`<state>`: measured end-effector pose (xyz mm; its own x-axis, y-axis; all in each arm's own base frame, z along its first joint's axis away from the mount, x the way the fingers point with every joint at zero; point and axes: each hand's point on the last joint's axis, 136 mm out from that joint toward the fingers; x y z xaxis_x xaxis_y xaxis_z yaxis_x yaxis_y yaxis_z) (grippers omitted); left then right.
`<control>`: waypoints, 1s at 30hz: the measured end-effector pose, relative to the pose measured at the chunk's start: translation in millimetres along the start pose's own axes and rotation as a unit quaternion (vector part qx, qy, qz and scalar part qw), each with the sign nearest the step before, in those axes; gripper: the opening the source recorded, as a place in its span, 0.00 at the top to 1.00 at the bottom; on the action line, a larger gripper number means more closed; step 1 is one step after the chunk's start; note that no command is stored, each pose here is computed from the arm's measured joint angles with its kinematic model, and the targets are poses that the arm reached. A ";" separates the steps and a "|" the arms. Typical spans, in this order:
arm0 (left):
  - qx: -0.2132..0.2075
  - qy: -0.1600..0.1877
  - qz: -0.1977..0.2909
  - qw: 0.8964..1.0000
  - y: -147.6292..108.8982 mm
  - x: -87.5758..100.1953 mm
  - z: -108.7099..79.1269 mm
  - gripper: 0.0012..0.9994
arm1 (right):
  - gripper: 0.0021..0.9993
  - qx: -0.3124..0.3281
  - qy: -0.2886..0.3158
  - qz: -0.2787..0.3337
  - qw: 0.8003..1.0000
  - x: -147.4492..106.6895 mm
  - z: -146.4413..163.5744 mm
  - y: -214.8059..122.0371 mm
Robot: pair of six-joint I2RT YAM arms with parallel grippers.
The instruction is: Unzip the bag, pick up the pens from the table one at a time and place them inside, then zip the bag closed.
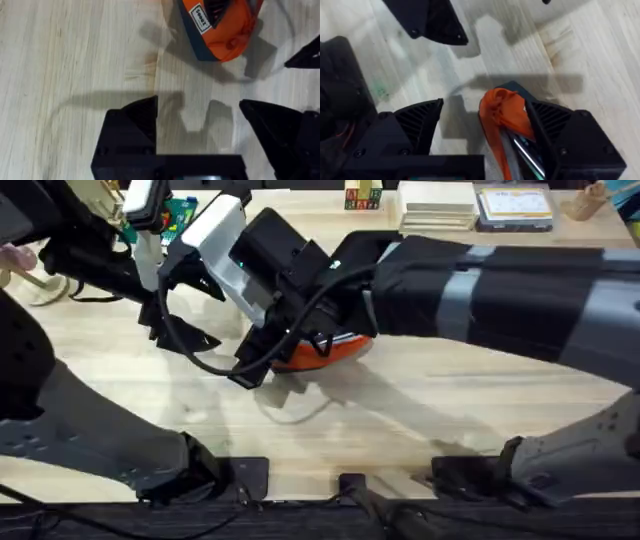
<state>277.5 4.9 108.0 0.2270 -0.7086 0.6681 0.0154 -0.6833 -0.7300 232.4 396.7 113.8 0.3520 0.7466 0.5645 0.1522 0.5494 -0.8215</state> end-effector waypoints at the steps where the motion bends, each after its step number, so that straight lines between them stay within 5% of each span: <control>1: 0.000 0.000 0.000 1.000 0.0 0.0 -0.1 0.01 | 0.01 -0.001 0.000 0.002 1.000 -1.0 -0.7 1.1; 5: 0.001 0.001 0.000 1.000 0.0 -0.2 0.6 0.01 | 0.07 -0.005 -0.001 0.004 1.000 -2.1 -2.1 2.3; 9: 0.001 0.001 0.000 1.000 0.0 -0.2 0.6 0.01 | 0.24 -0.008 -0.001 0.004 1.000 -1.9 -3.2 2.2; 11: 0.001 0.001 0.000 1.000 0.0 -0.1 0.6 0.01 | 0.35 -0.009 -0.001 0.004 1.000 -1.8 -3.4 2.3; 12: 0.001 0.001 0.000 1.000 0.0 0.1 0.7 0.01 | 0.53 -0.010 -0.002 0.004 1.000 -1.8 -3.8 2.3; 19: 0.002 0.001 -0.001 1.000 0.0 0.3 0.8 0.01 | 0.93 -0.013 -0.003 0.004 1.000 -1.8 -4.8 2.2; 30: -0.005 -0.005 -0.005 1.000 0.0 2.0 -3.0 0.01 | 0.97 -0.022 -0.003 -0.019 1.000 9.0 -13.6 0.5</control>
<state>275.1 2.9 109.8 0.2373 -0.7003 0.6733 0.0072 -0.6918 -0.7221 248.2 398.6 117.4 0.3396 0.7276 0.5961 0.2069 0.5604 -0.8019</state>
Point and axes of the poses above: each hand's point on the last joint's axis, 136 mm out from that joint toward the fingers, its own y axis out along the fingers, its own z axis along the line the jaws close on, x = y × z, and after that the axes turned 3 degrees about -y, right-handed
